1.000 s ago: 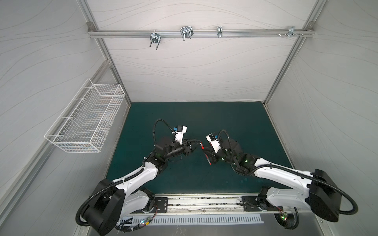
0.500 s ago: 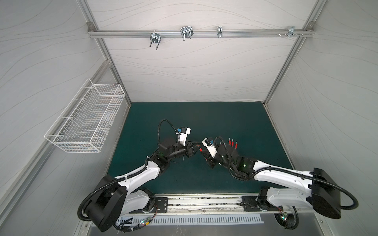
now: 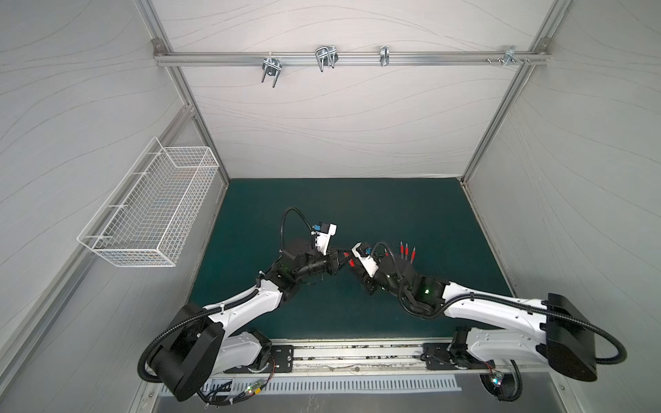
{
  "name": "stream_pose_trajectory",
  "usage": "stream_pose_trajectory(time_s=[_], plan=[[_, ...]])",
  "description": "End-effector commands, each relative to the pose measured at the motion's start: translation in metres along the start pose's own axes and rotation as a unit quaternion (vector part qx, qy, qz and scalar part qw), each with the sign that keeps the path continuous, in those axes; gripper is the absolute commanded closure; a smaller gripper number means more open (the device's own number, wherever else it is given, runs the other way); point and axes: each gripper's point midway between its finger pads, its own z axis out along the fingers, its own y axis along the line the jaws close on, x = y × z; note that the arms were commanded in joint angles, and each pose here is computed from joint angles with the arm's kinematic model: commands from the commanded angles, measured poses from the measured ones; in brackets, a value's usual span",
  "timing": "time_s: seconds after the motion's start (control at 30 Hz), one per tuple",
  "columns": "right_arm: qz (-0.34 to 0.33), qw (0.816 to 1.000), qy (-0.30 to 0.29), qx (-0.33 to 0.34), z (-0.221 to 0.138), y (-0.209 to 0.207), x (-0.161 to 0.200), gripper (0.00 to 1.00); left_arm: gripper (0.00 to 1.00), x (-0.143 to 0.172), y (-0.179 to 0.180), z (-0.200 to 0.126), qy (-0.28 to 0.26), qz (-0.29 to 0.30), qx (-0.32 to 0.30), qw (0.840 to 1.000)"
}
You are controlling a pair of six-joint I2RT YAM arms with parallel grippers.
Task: Remove pen caps from pens
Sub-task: Open the pen cap on the pen.
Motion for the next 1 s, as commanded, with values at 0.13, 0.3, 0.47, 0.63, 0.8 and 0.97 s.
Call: stream_pose_trajectory(time_s=[0.13, 0.3, 0.47, 0.63, 0.8, 0.97], plan=[[0.053, 0.985, -0.049, -0.159, -0.037, 0.009, -0.021, 0.55, 1.00, -0.023, -0.030, -0.008, -0.028, 0.057, 0.035, 0.997], [0.136, 0.953, -0.084, -0.259, -0.053, -0.006, -0.029, 0.55, 1.00, -0.025, -0.039, -0.017, -0.041, 0.079, 0.047, 0.995], [0.170, 0.926, -0.063, -0.332, -0.047, -0.001, -0.027, 0.55, 1.00, -0.026, -0.047, -0.020, -0.045, 0.090, 0.063, 0.993], [0.179, 0.904, -0.046, -0.385, -0.043, 0.014, -0.026, 0.53, 1.00, -0.026, -0.051, -0.021, -0.045, 0.091, 0.074, 0.992], [0.173, 0.895, -0.029, -0.409, -0.036, 0.028, -0.023, 0.58, 1.00, -0.024, -0.055, -0.022, -0.045, 0.095, 0.086, 0.991], [0.170, 0.891, -0.018, -0.422, -0.030, 0.037, -0.020, 0.74, 1.00, -0.024, -0.057, -0.022, -0.044, 0.094, 0.092, 0.990]])
